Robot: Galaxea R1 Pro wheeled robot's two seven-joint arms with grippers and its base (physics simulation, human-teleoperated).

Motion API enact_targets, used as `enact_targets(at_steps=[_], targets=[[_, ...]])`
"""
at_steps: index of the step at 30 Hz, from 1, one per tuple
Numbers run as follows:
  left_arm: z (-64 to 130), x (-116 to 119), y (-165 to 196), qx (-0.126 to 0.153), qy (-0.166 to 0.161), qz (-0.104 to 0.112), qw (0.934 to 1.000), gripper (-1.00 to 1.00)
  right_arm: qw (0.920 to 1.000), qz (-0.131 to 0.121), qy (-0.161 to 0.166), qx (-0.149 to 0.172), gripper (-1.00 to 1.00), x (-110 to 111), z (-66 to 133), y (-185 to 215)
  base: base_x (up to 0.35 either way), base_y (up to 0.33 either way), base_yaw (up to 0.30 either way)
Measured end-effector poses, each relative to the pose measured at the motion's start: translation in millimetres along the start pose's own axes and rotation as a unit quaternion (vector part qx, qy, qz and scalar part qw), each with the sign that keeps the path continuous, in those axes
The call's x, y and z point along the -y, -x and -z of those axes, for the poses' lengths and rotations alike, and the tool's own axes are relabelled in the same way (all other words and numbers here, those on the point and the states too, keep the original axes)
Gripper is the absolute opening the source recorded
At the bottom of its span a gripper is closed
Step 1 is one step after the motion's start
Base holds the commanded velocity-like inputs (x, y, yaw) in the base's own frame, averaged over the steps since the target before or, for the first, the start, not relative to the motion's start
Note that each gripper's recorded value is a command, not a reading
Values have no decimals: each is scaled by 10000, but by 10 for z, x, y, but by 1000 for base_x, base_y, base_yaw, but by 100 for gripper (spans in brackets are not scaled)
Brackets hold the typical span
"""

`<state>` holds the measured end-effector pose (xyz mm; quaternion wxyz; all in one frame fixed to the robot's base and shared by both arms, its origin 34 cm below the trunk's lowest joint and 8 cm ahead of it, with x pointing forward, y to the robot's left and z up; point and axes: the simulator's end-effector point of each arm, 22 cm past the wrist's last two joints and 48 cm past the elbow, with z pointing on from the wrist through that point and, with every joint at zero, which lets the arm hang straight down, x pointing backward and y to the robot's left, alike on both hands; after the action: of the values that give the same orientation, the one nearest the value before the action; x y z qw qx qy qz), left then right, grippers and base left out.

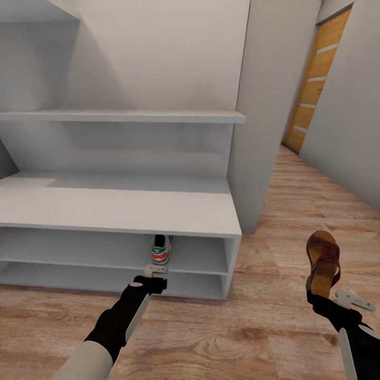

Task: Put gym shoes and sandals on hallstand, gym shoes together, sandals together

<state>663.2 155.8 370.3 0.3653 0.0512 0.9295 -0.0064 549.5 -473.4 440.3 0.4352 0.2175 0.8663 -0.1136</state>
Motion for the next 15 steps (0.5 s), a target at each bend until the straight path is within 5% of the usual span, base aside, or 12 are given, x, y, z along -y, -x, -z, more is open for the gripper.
enact_targets(at_steps=[3,7,15], targets=[[1,1,30,67,-5,16,10000,100,10000,1,2,0,-100,-6,-1,0,-15,0,0],[15,19,229,509,-30,96,9987,100,10000,-4,-2,3,-100,0,0,2,-1,0,0],[24,47,255,613,-55,112,9980,100,10000,5,-2,4,-100,-7,3,3,0,0,0]])
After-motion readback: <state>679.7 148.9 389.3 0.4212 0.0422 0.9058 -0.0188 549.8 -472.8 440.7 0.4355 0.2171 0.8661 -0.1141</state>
